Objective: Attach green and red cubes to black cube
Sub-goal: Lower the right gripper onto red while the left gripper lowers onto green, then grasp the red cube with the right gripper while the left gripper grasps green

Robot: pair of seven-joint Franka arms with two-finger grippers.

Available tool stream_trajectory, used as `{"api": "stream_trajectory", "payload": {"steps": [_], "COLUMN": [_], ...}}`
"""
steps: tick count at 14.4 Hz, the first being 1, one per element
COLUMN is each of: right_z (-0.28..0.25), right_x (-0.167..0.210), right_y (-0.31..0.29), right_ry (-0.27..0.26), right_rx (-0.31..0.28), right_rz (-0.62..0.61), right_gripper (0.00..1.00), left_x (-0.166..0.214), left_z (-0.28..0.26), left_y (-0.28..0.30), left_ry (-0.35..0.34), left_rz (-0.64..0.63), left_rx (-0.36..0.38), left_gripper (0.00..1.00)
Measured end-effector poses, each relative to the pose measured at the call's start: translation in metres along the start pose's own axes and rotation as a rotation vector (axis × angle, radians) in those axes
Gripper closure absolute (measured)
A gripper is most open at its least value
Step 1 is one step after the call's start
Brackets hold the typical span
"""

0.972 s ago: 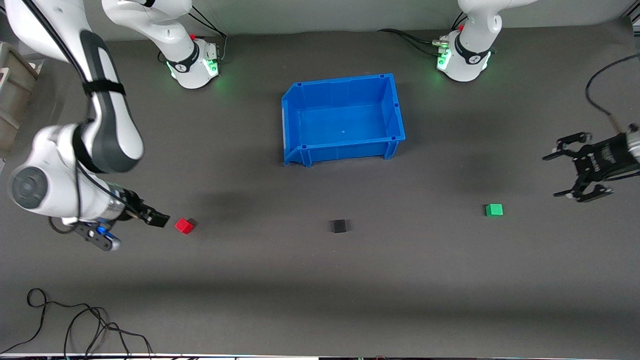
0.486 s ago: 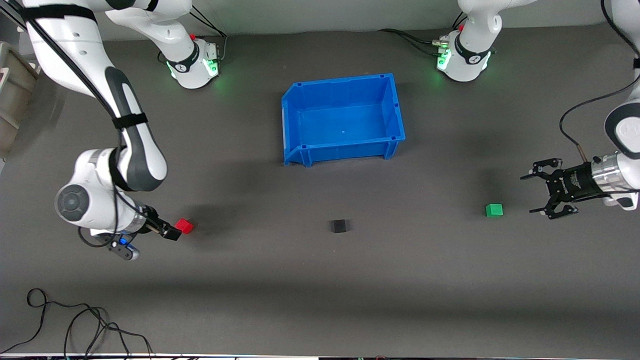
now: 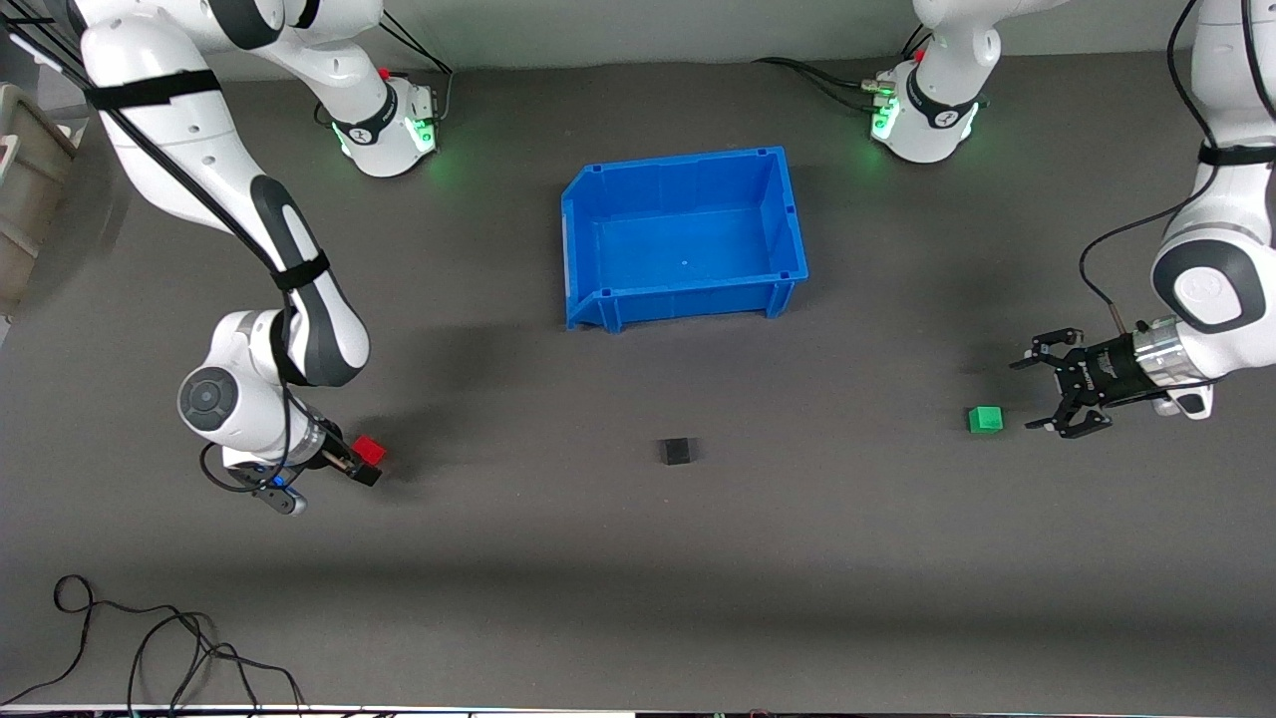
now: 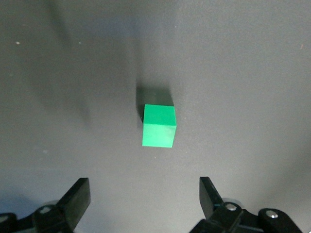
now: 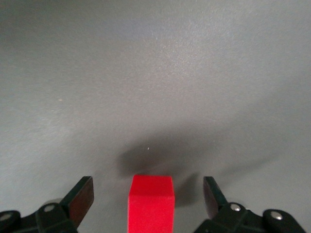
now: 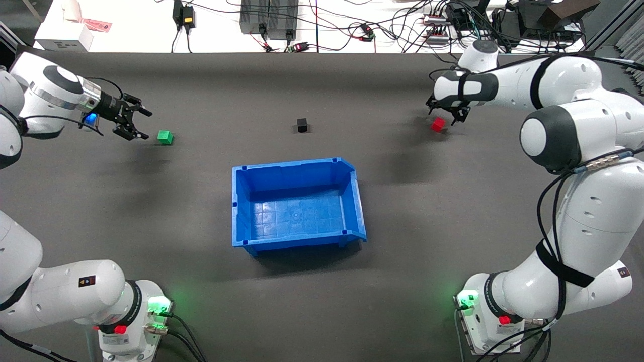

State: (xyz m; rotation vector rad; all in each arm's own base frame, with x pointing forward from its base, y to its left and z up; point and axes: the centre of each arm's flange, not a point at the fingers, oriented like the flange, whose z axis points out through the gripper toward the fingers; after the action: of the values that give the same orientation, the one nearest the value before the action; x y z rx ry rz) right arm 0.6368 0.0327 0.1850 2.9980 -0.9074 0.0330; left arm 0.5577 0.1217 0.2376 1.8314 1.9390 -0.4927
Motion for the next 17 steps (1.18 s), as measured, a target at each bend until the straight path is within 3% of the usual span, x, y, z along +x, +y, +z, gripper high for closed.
{"api": "stream_trajectory", "payload": {"steps": [3, 6, 9, 13, 15, 17], "right_z": [0.012, 0.012, 0.011, 0.011, 0.009, 0.007], "right_x": [-0.003, -0.003, -0.003, -0.003, -0.002, -0.002], "right_y": [0.003, 0.003, 0.002, 0.002, 0.002, 0.002], "right_ry": [0.005, 0.002, 0.003, -0.002, 0.000, 0.002], "right_rx": [0.003, 0.014, 0.018, 0.027, 0.029, 0.032], "right_rz": [0.007, 0.022, 0.024, 0.039, 0.040, 0.041], "right_gripper": [0.03, 0.33, 0.39, 0.40, 0.57, 0.61], "left_x": [0.013, 0.025, 0.034, 0.039, 0.042, 0.044], "left_z": [0.016, 0.032, 0.047, 0.059, 0.063, 0.068], "left_y": [-0.003, -0.010, -0.015, -0.017, -0.018, -0.019], "left_ry": [-0.003, -0.020, -0.029, -0.015, -0.013, -0.019], "left_rz": [0.020, 0.036, 0.046, 0.048, 0.039, 0.041], "left_rx": [-0.013, -0.041, -0.049, -0.046, -0.053, -0.060], "left_gripper": [0.00, 0.00, 0.00, 0.00, 0.00, 0.00]}}
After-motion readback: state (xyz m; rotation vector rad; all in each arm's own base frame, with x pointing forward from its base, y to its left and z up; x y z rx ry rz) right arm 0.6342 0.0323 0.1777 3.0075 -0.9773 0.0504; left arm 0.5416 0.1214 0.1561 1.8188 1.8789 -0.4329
